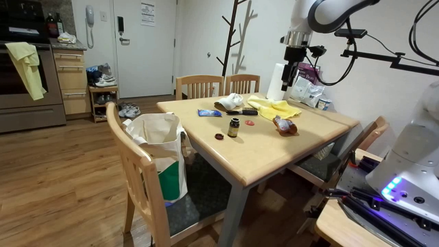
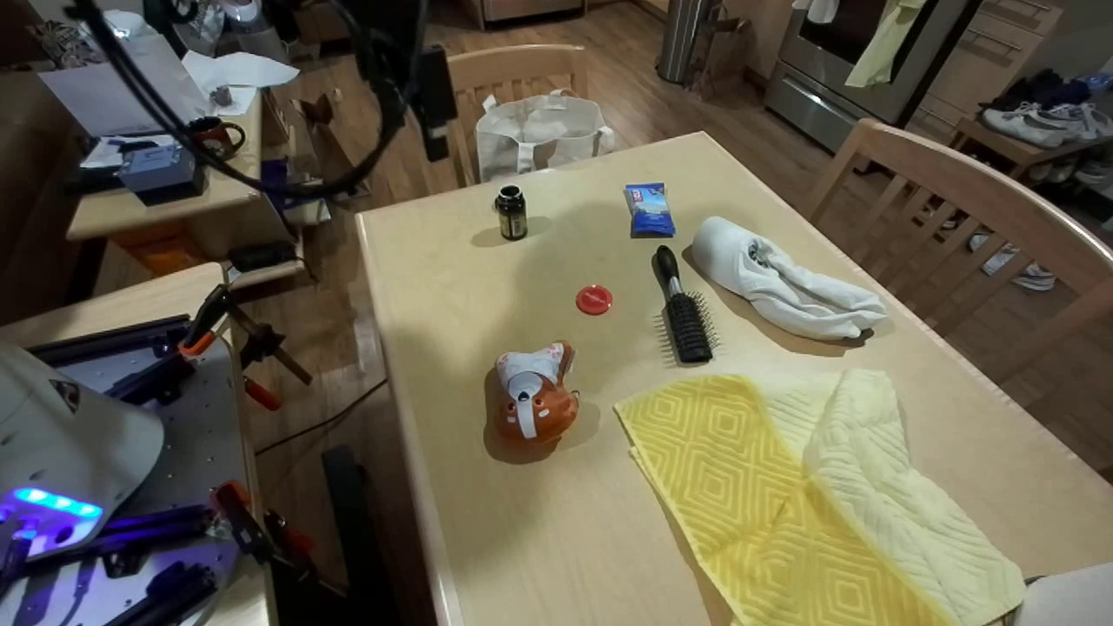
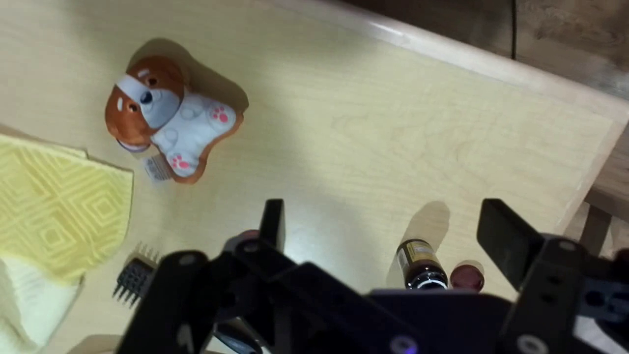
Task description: Put the hair brush in the bag
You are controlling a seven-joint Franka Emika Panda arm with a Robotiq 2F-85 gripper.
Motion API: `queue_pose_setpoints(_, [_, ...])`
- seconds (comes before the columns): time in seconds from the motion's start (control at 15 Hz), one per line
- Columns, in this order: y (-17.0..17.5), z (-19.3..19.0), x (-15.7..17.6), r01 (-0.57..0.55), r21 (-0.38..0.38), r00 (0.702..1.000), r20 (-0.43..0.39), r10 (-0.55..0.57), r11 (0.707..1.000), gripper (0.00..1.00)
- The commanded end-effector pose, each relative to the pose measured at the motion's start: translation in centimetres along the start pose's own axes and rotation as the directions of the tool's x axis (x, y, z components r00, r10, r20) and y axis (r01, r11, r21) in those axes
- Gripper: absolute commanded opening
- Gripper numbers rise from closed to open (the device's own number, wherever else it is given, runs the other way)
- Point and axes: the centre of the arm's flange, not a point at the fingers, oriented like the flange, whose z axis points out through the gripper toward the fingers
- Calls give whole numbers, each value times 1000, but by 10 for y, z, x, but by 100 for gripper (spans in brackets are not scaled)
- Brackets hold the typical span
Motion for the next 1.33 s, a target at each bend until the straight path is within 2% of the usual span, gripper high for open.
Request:
queue_pose_setpoints(0.0, [2,20,74,194,20,981,26,-194,981,100])
queue_pose_setpoints(0.07, [-4,14,29,99,8,995,13,-99,995,100])
queue_pose_setpoints(0.13, [-4,20,39,110,13,994,23,-110,994,100])
queue_pose_setpoints(0.33, [-3,22,39,107,14,994,28,-107,994,100])
queue_pose_setpoints(0.4, [-4,23,42,161,-2,985,70,-161,987,100])
queue_pose_setpoints(0.53, [5,24,68,267,-24,962,71,-265,963,100])
queue_pose_setpoints(0.6, [18,24,91,303,-76,951,91,-296,950,100])
queue_pose_setpoints(0.67, [26,23,105,344,-89,936,119,-333,935,100])
queue_pose_setpoints(0.73, [41,21,126,374,-117,922,152,-356,920,100])
queue_pose_setpoints(0.8, [52,20,140,361,-168,926,179,-331,917,100])
queue_pose_setpoints(0.93, [73,25,170,454,-183,881,236,-409,872,100])
queue_pose_setpoints(1.0, [80,43,185,505,-139,851,243,-465,852,100])
queue_pose_setpoints(1.13, [91,74,207,577,-77,809,194,-555,813,100])
queue_pose_setpoints(1.27, [97,106,223,648,-34,754,167,-635,761,100])
